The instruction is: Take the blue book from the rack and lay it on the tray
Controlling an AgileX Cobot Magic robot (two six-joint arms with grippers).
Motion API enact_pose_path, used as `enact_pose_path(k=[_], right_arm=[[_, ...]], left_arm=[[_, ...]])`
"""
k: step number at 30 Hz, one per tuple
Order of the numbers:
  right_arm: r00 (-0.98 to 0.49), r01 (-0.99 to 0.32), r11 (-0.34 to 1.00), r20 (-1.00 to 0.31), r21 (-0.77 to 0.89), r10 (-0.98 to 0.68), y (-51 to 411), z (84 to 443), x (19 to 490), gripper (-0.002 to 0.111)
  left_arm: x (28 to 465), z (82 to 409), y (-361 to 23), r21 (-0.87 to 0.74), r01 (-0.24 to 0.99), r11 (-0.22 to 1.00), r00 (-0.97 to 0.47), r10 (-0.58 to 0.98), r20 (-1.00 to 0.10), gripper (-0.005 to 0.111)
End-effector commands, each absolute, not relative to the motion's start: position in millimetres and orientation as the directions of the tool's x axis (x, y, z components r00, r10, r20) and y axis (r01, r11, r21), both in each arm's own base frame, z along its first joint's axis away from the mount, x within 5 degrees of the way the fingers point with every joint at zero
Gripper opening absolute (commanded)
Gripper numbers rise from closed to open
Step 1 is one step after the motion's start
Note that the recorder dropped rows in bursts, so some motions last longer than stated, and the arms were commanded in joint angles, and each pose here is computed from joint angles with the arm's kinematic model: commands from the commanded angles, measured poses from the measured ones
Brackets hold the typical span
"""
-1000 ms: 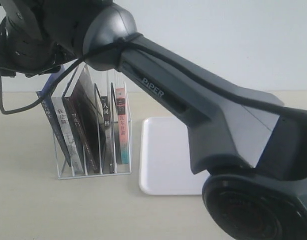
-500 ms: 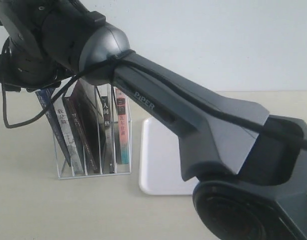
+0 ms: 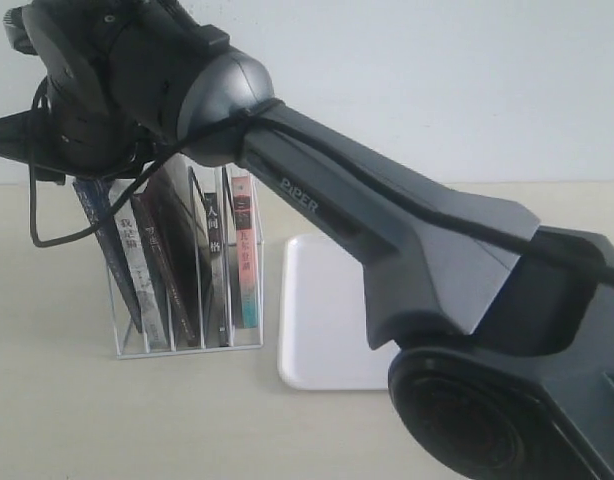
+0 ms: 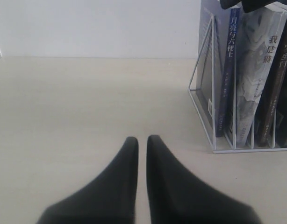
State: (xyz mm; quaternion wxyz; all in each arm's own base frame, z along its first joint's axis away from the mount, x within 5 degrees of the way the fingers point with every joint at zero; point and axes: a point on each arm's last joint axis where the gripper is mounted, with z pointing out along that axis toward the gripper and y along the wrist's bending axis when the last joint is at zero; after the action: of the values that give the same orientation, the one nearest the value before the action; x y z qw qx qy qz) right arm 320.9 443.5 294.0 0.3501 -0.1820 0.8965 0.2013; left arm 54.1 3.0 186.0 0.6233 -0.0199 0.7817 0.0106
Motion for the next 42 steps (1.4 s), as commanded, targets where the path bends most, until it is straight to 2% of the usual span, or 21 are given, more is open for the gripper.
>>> enact_pose_path(k=[1, 18, 26, 42], right_arm=[[-0.704, -0.467, 0.843, -0.690, 0.266, -0.172, 445, 288, 325, 0.041], [-0.720, -0.435, 0.861, -0.676, 0.264, -0.157, 436, 284, 337, 0.041], [-0.750, -0.421, 0.874, -0.634, 0.241, -0.186, 439, 262, 339, 0.040], [-0.780, -0.401, 0.895, -0.585, 0.195, -0.221, 434, 256, 337, 0.039]], left_arm=[[54, 186, 3, -0.003, -0.036, 0.999, -0.217, -0.011, -0.976, 0.006], [54, 186, 3, -0.003, -0.036, 0.999, -0.217, -0.011, -0.976, 0.006], [54, 186, 3, -0.003, -0.036, 0.999, -0.217, -0.011, -0.976, 0.006], [54, 186, 3, -0.003, -0.036, 0.999, -0.217, -0.011, -0.976, 0.006]])
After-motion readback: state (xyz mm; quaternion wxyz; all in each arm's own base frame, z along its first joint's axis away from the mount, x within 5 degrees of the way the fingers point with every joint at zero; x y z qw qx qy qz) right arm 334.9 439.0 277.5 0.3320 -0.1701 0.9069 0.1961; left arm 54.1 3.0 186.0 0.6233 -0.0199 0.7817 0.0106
